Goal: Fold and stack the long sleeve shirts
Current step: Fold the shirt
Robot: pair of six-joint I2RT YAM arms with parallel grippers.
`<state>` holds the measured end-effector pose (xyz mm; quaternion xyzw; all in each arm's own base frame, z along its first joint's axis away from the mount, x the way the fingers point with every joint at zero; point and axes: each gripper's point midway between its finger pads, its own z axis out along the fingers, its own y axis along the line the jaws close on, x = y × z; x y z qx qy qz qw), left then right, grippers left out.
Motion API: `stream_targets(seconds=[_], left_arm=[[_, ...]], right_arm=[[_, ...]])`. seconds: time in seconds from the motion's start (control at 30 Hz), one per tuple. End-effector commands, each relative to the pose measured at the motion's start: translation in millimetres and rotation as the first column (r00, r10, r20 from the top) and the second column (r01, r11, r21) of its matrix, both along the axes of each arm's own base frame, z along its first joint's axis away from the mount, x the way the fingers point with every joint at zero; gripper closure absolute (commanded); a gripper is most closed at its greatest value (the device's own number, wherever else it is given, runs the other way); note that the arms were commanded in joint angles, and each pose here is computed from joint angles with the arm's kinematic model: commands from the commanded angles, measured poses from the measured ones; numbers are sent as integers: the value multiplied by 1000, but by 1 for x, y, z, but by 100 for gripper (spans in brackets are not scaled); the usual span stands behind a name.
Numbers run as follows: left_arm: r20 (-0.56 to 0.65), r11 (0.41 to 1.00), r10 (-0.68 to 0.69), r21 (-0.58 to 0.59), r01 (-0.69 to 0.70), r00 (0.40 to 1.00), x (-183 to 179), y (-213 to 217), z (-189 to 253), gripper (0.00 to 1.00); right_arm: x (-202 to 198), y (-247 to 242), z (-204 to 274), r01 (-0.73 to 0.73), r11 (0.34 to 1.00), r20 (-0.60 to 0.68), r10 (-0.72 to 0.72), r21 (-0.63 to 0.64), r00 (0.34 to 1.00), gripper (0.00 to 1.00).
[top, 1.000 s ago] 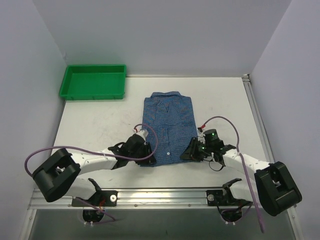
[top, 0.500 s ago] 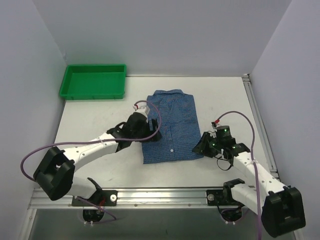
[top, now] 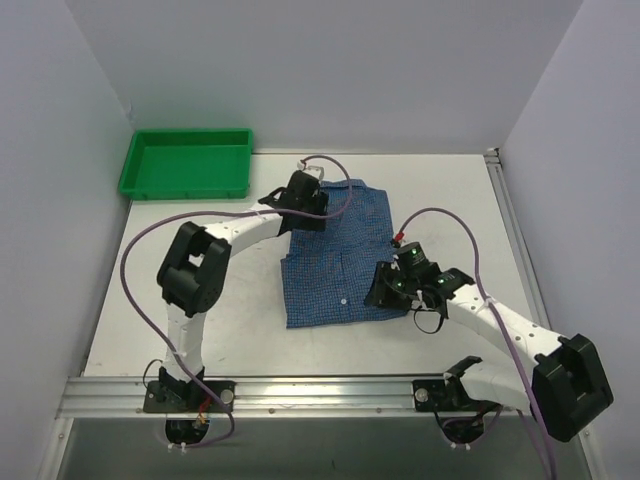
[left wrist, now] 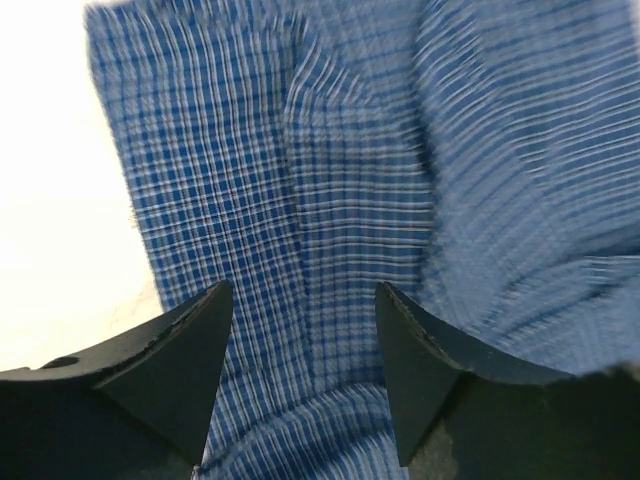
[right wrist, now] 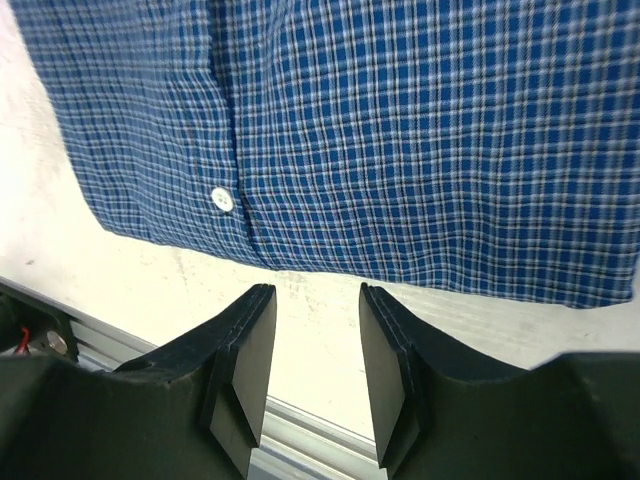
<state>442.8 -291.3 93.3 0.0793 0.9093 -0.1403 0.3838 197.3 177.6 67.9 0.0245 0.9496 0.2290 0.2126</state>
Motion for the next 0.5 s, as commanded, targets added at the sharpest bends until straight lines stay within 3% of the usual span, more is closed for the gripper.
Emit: stream_targets(seconds=[0.0,0.17,0.23,0.33,0.43,0.47], left_arm=[[-36,995,-33,96,37,999,8,3,-25,35],[-121,993,45,115,-31,992,8,20,-64,43],[-159,990,120,89,-107,980,4,32,-74,53],[-271,971,239,92,-222,933,-38,63,-100,57],[-343,941,327,33,-337,880,-67,77,-99,58],[-398,933,349,63,-354,849,-97,90,-117,59]], right_arm=[[10,6,1,35,999,7,-35,-12,999,61],[15,3,-28,29,996,-48,-33,-85,998,64],[17,-2,-41,15,991,-69,-24,-131,997,69],[27,-12,-54,-17,982,-88,0,-190,996,78],[41,-27,-61,-11,975,-104,-13,-222,994,79],[51,-30,-57,4,975,-94,-25,-221,995,78]])
